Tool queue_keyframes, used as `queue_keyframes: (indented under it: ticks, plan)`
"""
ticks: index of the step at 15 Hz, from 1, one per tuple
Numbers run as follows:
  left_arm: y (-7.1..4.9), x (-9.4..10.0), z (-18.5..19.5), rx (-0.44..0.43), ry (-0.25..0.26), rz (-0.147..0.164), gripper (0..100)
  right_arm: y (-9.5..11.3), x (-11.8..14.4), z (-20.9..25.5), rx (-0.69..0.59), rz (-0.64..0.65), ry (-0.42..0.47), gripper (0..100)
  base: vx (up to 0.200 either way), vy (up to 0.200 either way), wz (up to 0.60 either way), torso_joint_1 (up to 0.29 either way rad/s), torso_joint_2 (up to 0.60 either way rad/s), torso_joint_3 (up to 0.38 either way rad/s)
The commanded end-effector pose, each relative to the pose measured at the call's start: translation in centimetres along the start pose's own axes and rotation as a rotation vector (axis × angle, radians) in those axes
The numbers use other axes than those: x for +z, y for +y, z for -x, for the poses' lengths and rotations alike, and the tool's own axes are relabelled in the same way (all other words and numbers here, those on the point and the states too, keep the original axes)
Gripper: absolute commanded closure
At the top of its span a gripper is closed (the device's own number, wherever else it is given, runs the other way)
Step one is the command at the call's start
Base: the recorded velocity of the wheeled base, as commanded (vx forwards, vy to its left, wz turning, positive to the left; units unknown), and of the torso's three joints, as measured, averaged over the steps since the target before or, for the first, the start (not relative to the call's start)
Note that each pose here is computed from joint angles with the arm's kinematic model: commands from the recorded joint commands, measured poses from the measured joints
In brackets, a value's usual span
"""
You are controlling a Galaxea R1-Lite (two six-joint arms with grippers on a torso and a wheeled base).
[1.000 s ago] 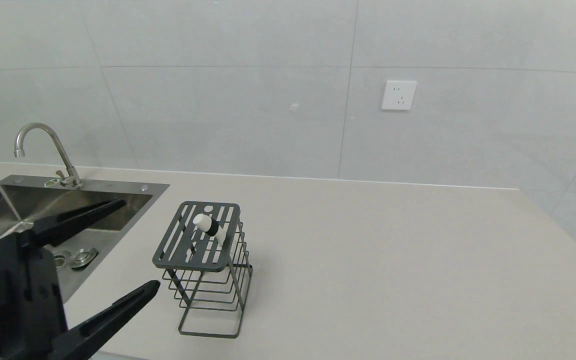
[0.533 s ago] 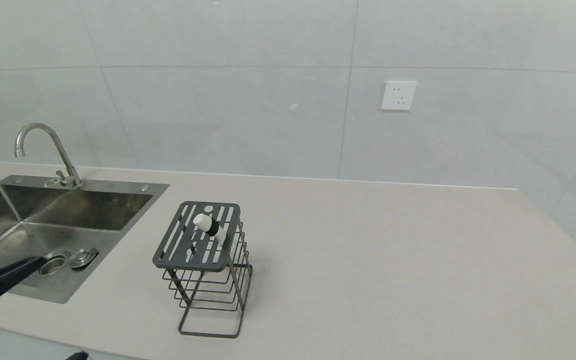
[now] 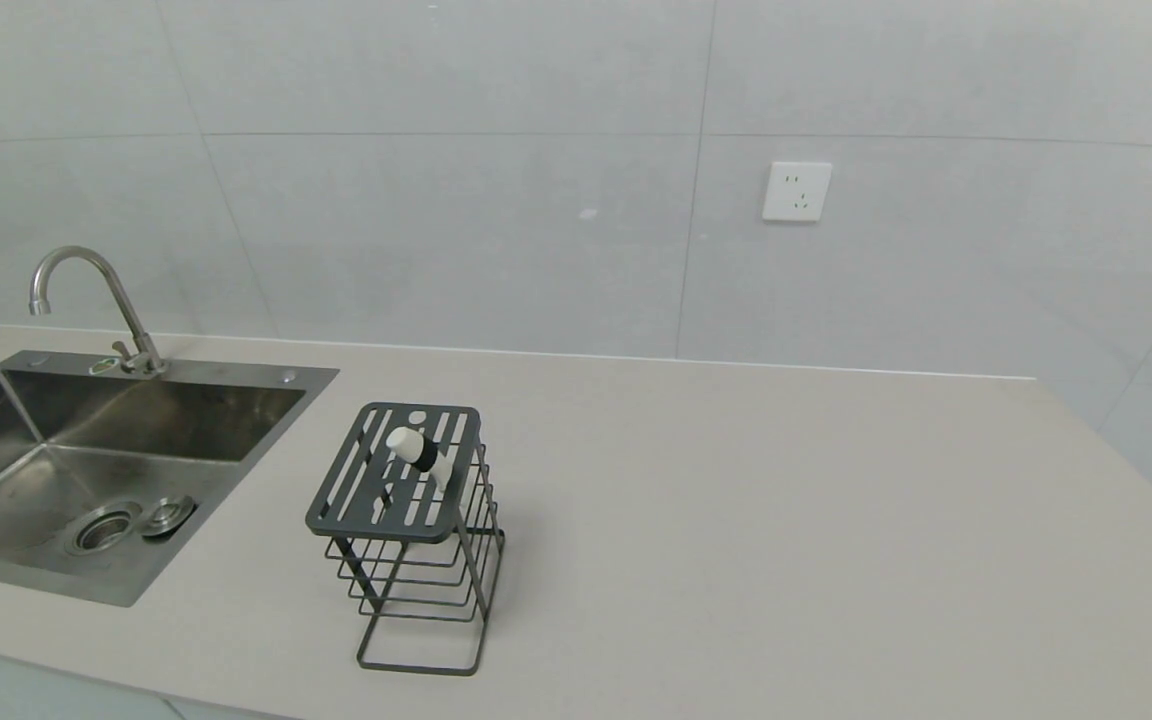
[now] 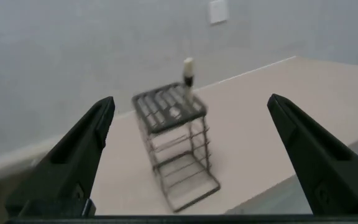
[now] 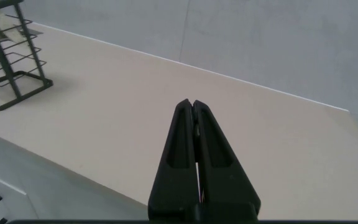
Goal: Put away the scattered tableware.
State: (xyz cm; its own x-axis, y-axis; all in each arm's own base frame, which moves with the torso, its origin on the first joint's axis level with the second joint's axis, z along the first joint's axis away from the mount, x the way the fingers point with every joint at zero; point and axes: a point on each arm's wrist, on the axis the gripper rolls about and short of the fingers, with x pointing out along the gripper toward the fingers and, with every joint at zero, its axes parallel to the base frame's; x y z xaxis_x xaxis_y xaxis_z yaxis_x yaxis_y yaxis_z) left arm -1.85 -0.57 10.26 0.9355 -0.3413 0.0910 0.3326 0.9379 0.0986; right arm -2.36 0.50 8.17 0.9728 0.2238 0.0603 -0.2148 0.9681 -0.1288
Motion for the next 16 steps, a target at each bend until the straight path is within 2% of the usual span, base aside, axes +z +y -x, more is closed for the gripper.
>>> queue_keyframes:
  ticks: [1,2,3,6,13,16]
  plan:
    - [-0.18,-1.96,0.85,0.199,0.079,0.013,0,-0.06,0.00,-0.01,-0.026,-0.013,0.003,100,0.000,0.000,0.00,0.000,0.00,0.000]
    - [0.06,-2.59,0.81,0.311,0.107,0.026,0,-0.14,-0.03,0.00,-0.061,-0.015,0.009,100,0.000,0.000,0.00,0.000,0.00,0.000]
    - [0.07,-2.61,0.82,0.320,0.107,0.040,0,-0.23,-0.13,0.01,-0.107,-0.025,0.022,100,0.000,0.000,0.00,0.000,0.00,0.000]
    - [0.05,-2.62,0.81,0.309,0.107,0.050,0,-0.31,-0.71,0.05,-0.170,-0.131,0.075,100,0.000,0.000,0.00,0.000,0.00,0.000]
    - [0.05,-2.64,0.81,0.311,0.104,0.074,0,-0.31,-0.73,0.05,-0.173,-0.134,0.077,100,0.000,0.000,0.00,0.000,0.00,0.000]
    - [0.05,-2.64,0.81,0.311,0.104,0.074,0,-0.31,-0.73,0.05,-0.173,-0.135,0.077,100,0.000,0.000,0.00,0.000,0.00,0.000]
